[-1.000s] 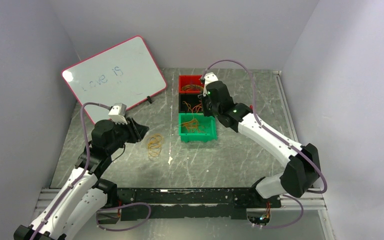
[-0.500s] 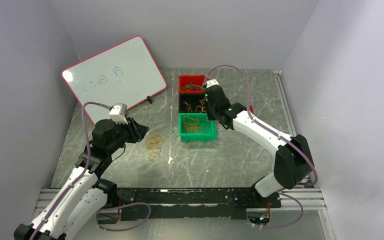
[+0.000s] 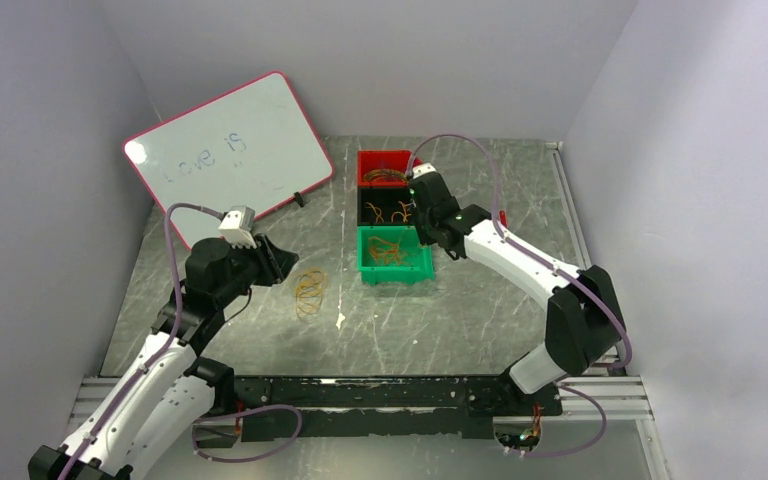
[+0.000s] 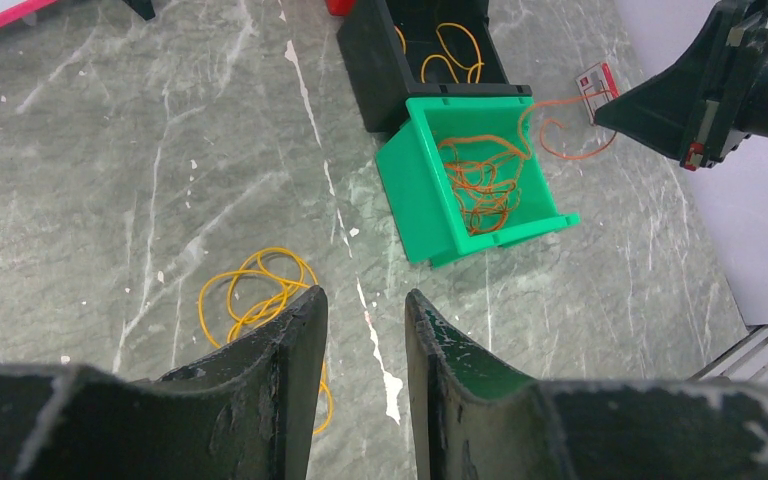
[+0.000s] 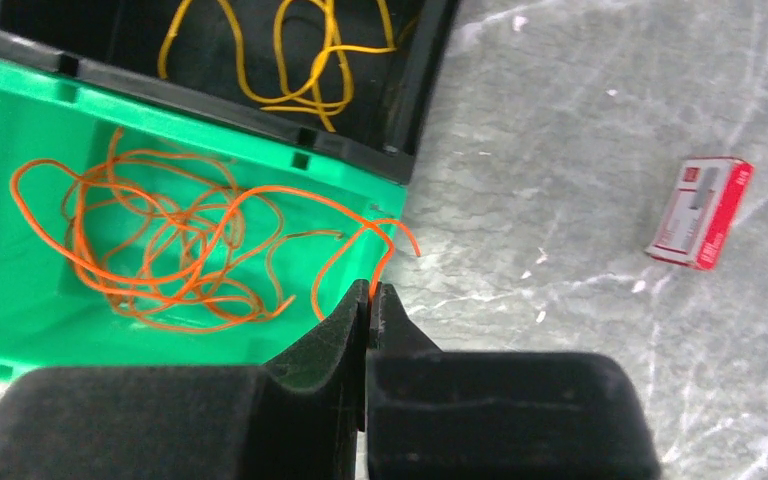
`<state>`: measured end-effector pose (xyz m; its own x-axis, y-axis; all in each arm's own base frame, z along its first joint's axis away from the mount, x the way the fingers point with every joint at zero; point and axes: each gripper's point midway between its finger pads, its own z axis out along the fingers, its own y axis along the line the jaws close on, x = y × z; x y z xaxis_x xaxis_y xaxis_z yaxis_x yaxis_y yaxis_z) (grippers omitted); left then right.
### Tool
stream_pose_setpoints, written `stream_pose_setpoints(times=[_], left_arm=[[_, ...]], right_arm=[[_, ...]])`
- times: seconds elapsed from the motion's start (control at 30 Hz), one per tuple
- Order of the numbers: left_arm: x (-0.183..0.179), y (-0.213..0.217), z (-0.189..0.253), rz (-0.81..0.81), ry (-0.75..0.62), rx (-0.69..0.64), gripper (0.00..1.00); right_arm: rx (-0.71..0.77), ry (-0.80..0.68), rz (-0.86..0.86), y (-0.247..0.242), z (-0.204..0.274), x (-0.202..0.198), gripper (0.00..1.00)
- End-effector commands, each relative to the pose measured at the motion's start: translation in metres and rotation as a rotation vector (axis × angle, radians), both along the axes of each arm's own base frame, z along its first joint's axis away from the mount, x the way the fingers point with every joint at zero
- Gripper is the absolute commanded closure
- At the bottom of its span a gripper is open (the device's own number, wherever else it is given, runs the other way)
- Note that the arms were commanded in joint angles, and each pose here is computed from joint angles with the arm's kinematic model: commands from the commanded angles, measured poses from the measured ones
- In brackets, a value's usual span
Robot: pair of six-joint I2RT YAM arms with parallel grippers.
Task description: Untangle the cables
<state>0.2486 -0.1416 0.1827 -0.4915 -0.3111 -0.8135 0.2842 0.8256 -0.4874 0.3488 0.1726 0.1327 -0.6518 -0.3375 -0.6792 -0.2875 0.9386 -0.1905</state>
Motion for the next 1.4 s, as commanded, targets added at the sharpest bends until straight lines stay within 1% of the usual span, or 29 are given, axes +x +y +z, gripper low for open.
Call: stream_pose_setpoints(times=[0.0,0.2,0.37,0.57,0.73,0.93,1.03,1.23,1.37], left_arm=[[0.003,0.000,0.013,0.008,-0.029,-0.014,0.60],[0.002,0.003,0.013,0.017,-0.029,-0.007,0.60],[0.000,0.004,0.013,0.022,-0.028,-0.005,0.60],[0.000,0.004,0.013,0.019,-0.028,-0.009,0.60],[0.000,0.003,0.011,0.019,-0.018,-0.009,0.60],[-0.003,0.004,0.009,0.023,-0.010,-0.016,0.60],[-0.004,0.005,0.008,0.026,-0.007,-0.016,0.59],[-0.004,0.006,0.006,0.032,-0.001,-0.014,0.56],[-0.003,0.005,0.006,0.032,0.000,-0.016,0.55]], right_arm=[[0.089,0.043,0.101,0.025,-0.001,-0.003,1.00],[0.168,0.094,0.167,0.047,-0.013,-0.007,1.00],[0.195,0.109,0.181,0.055,-0.027,-0.005,1.00],[0.260,0.118,0.216,0.073,-0.040,-0.001,1.00],[0.289,0.158,0.241,0.085,-0.057,0.000,1.00],[0.280,0.188,0.244,0.088,-0.075,0.000,1.00],[0.275,0.173,0.236,0.086,-0.073,0.002,0.97],[0.281,0.110,0.222,0.081,-0.053,0.006,0.88],[0.263,0.094,0.219,0.077,-0.043,0.006,0.79]])
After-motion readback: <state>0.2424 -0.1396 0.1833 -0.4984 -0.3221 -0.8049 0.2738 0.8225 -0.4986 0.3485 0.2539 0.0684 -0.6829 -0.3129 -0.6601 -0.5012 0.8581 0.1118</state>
